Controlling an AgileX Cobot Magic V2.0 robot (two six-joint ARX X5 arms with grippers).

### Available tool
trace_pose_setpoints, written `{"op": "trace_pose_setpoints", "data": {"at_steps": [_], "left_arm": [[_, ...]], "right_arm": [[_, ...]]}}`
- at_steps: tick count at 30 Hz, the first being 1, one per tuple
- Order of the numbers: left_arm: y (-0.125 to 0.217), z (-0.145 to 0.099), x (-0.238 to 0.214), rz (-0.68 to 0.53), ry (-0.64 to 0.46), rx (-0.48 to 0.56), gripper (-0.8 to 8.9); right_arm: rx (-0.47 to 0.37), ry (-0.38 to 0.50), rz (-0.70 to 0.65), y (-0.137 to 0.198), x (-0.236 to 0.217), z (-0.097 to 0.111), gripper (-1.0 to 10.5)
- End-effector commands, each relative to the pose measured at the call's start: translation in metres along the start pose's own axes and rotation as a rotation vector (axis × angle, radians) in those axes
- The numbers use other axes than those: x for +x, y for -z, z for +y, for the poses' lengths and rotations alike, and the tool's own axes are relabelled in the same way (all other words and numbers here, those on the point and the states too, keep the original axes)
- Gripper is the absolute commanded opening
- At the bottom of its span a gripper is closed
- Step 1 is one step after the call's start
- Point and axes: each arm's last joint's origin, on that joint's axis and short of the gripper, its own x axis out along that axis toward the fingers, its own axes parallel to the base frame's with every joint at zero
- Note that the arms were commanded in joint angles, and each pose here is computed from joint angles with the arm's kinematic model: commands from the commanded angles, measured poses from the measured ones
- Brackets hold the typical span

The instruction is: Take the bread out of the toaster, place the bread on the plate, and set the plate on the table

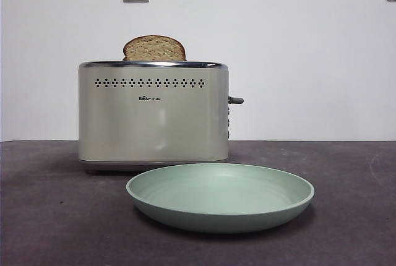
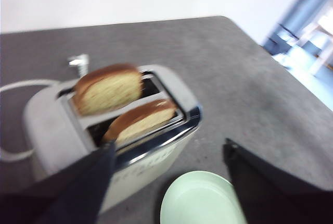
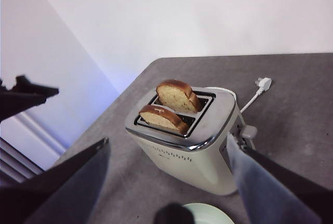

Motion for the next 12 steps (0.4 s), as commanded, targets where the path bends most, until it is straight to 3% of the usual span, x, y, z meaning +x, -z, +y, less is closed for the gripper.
{"op": "trace_pose_setpoints", "data": {"at_steps": [1, 7, 12], "left_arm": [[-0.012, 0.005, 0.014, -0.001, 0.019, 0.141, 4.09], [-0.047, 0.012, 0.044, -0.015, 0.051, 0.276, 4.09], [-0.056, 0.016, 0.08, 0.026, 0.086, 0.354, 4.08]], "right_arm": [[-0.016, -0.016, 0.011, 0.0, 0.005, -0.001, 3.8], [-0.01, -0.031, 0.043, 0.002, 0.017, -0.005, 3.8], [0.005, -0.035, 0.065, 0.003, 0.025, -0.01, 3.8]]}}
